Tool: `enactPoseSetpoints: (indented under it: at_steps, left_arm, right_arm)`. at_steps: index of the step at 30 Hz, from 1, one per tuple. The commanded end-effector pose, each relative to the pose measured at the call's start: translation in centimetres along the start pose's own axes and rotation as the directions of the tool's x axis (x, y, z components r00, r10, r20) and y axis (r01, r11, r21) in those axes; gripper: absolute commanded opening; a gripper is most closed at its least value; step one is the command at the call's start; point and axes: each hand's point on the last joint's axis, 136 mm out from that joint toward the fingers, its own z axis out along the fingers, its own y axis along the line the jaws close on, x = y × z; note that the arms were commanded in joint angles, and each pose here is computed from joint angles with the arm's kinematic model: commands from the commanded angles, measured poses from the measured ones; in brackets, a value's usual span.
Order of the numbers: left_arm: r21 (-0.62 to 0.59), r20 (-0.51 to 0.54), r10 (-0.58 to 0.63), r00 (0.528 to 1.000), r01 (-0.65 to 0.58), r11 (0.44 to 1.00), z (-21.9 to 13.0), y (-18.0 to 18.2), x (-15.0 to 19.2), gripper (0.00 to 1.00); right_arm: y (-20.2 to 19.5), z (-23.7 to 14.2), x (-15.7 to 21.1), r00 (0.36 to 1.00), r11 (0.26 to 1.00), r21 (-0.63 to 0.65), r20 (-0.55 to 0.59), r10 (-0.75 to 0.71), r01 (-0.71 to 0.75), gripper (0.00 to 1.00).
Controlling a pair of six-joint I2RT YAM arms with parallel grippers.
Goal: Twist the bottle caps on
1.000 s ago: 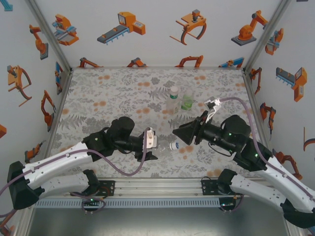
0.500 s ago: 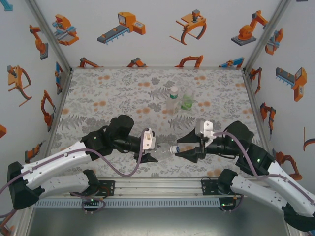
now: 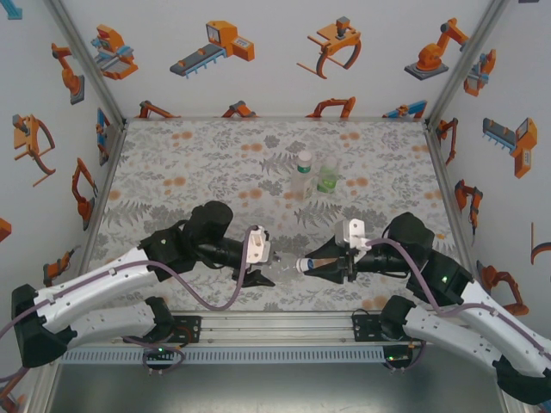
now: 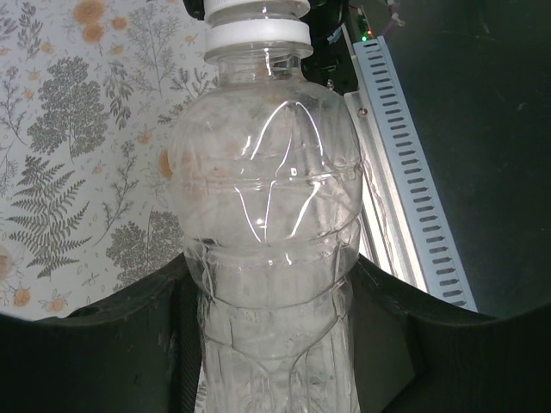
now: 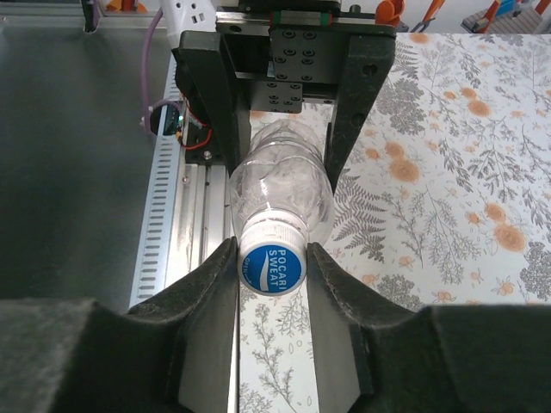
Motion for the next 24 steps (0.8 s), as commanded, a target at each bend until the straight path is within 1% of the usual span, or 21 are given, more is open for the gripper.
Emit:
enactPoseSetpoints:
  at_steps: [1,2,4,7,8,10,11,13,14,15,17,18,20,22,23,24]
  left_arm:
    - [0.003,0.049,0.033,0.998,-0.033,0.999,-0.8,-0.4,-1.5,0.00]
    - [-0.002,0.050,0.034,0.998,-0.033,0.999,-0.8,-0.4,-1.5,0.00]
    - [-0.017,0.049,0.035,0.998,-0.034,0.999,-0.8,-0.1,-1.4,0.00]
    - [-0.047,0.040,0.030,0.999,-0.028,0.999,-0.8,0.3,-1.2,0.00]
    - [-0.070,0.036,0.031,0.999,-0.028,0.997,-0.8,0.7,-1.1,0.00]
    - [-0.117,0.030,0.029,0.999,-0.025,0.993,-0.8,1.5,-0.9,0.00]
    - [-0.150,0.029,0.032,0.999,-0.028,0.988,-0.9,2.1,-0.8,0.00]
    - [-0.215,0.023,0.037,0.999,-0.032,0.976,-1.0,3.2,-0.6,0.00]
    - [-0.246,0.018,0.041,0.999,-0.035,0.969,-1.0,3.8,-0.5,0.00]
    - [-0.275,0.018,0.044,0.999,-0.038,0.961,-1.2,4.3,-0.6,0.00]
    - [-0.315,0.018,0.049,0.999,-0.041,0.948,-1.2,5.1,-0.6,0.00]
    - [-0.329,0.018,0.050,0.999,-0.041,0.943,-1.2,5.4,-0.5,0.00]
    - [-0.348,0.013,0.045,0.999,-0.038,0.937,-1.1,5.8,-0.4,0.00]
    - [-0.356,0.004,0.042,0.999,-0.037,0.934,-1.0,6.1,-0.2,0.00]
    - [-0.357,0.001,0.040,0.999,-0.037,0.933,-0.9,6.2,-0.1,0.00]
    - [-0.357,-0.001,0.040,0.999,-0.038,0.933,-0.8,6.2,0.0,0.00]
  right_arm:
    - [0.0,0.0,-0.8,0.999,1.000,-0.001,0.033,-0.020,0.020,0.31]
    - [-0.2,0.0,-0.8,0.999,1.000,0.006,0.035,-0.012,0.012,0.31]
    - [-0.9,0.2,-1.0,0.999,0.998,0.043,0.041,0.034,-0.036,0.27]
    - [-2.7,0.4,-1.1,0.984,0.978,0.122,0.072,0.164,-0.172,0.21]
    - [-3.7,0.4,-1.0,0.966,0.954,0.162,0.094,0.239,-0.252,0.17]
    - [-5.6,0.4,-0.5,0.912,0.880,0.243,0.142,0.384,-0.409,0.08]
    - [-6.6,0.4,-0.1,0.870,0.825,0.277,0.175,0.460,-0.492,0.01]
    - [-8.1,0.2,0.7,0.764,0.696,0.316,0.246,0.596,-0.644,0.00]
    - [-8.8,0.2,1.3,0.699,0.616,0.333,0.288,0.654,-0.714,0.00]
    - [-9.7,0.0,2.2,0.617,0.514,0.349,0.337,0.711,-0.783,0.00]
    - [-10.8,-0.4,4.1,0.480,0.340,0.369,0.417,0.771,-0.865,0.00]
    - [-11.3,-0.6,5.1,0.402,0.243,0.367,0.460,0.792,-0.898,0.00]
    - [-11.7,-0.8,6.5,0.269,0.093,0.336,0.524,0.808,-0.937,0.00]
    - [-12.1,-1.1,7.5,0.166,-0.025,0.308,0.578,0.799,-0.951,0.00]
    - [-12.2,-1.2,7.8,0.128,-0.067,0.295,0.595,0.793,-0.953,0.00]
    - [-12.3,-1.3,7.8,0.111,-0.086,0.287,0.605,0.789,-0.954,0.00]
